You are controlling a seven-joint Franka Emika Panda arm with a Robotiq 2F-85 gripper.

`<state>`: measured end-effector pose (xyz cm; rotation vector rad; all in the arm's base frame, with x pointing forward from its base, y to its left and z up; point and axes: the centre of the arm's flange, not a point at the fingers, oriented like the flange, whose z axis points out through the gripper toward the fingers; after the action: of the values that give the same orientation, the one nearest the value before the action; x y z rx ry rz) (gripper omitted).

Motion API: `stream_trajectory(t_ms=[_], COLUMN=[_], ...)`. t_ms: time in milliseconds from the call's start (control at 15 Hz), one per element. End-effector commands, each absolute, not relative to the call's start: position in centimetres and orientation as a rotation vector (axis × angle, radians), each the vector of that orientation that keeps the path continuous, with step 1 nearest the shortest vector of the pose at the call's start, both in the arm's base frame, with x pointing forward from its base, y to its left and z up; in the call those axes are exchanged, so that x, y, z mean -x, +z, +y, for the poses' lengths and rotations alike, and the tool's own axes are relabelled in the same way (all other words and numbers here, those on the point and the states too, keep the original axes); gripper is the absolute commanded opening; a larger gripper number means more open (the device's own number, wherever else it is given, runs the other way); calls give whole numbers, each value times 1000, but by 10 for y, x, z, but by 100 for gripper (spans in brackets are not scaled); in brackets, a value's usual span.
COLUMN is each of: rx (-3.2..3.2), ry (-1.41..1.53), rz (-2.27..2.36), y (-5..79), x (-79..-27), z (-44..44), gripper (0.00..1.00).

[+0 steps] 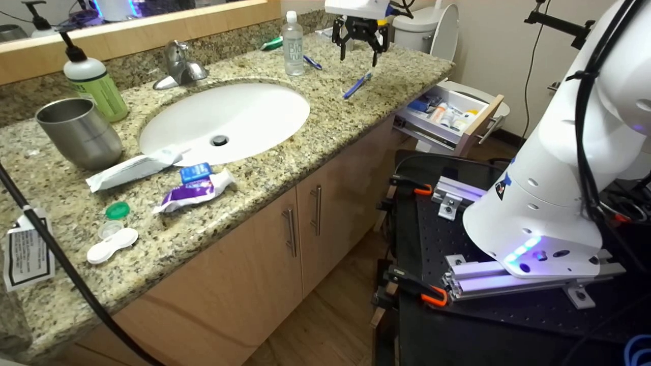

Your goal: Remove the toothbrush from the holder then put it back.

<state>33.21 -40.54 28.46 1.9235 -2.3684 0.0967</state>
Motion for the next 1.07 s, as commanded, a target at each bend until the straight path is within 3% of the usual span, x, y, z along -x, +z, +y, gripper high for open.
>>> stream_trajectory(t_ms=[0,1000], rx=[-1825,-1668], ry=[168,86], rz=[-2441,-2449], y=[262,224], x=[-309,-317], z=[-391,-420], gripper=[100,100])
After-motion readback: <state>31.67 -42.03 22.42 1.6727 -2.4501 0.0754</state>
